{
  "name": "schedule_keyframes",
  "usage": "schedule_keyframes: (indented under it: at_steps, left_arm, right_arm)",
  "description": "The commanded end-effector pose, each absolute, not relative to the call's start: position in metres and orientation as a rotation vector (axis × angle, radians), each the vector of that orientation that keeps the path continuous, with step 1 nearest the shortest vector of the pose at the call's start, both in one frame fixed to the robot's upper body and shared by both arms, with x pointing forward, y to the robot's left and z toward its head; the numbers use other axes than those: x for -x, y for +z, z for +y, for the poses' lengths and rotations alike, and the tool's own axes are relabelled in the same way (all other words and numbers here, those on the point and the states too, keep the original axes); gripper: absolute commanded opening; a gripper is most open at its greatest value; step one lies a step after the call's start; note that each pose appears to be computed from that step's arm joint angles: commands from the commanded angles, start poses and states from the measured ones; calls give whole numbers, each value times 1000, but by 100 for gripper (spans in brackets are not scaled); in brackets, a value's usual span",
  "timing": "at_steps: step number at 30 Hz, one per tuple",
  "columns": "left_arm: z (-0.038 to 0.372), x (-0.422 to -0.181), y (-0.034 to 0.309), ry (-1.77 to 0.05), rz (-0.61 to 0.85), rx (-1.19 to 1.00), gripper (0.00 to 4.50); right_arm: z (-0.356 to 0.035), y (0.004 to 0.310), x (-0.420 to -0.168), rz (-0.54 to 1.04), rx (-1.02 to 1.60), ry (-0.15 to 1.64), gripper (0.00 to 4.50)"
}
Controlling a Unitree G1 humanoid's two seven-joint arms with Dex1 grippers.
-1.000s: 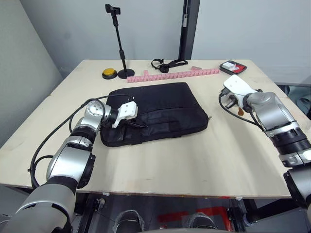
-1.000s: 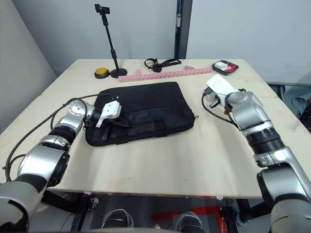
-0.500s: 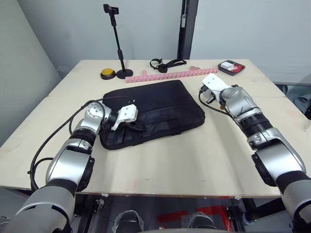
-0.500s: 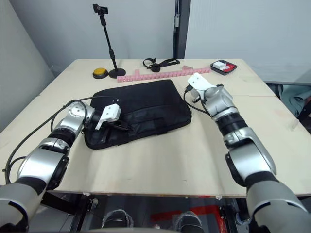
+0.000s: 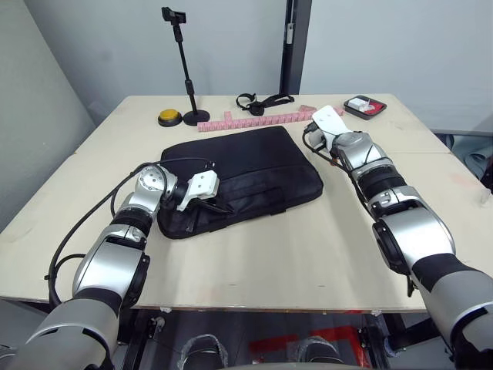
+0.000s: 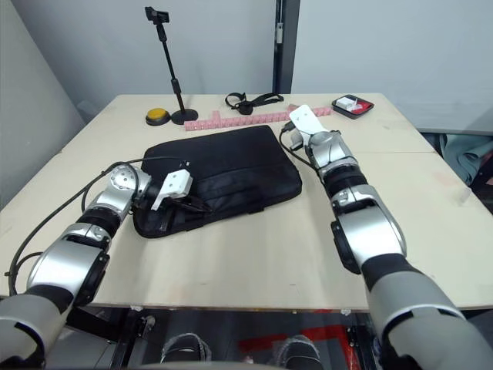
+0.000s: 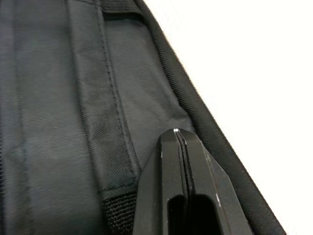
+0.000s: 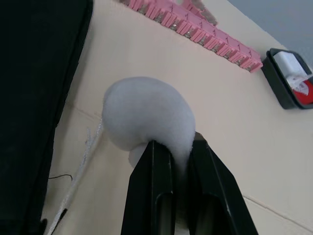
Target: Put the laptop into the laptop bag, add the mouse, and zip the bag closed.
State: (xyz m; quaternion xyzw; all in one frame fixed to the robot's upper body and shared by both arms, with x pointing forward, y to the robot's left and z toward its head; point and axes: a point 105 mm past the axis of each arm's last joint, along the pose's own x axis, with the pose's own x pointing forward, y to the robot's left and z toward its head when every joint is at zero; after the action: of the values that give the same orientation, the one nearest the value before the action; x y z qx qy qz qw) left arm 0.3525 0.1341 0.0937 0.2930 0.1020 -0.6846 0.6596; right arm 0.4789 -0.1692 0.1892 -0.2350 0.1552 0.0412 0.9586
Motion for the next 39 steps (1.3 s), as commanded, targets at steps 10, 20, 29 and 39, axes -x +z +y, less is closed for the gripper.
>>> schedule_keyframes:
  at_steps: [10,20,29,39]
  left_arm:
    - [147,-334,54,-1588,429,-612,0]
    - [144,-345,78,-1556,352,-580,0]
    - [142,-352,145,-1498,123,-386,0]
    - [186,-316,210,-1335,89,-281,87]
  right_arm:
    - [-157,170,-471,403,544,208,2]
    - [-158,161,-456,434,535,269,328]
    - [-181,227,-431,306,421,306,446]
    - [-219,245,-359,155,325,559,450]
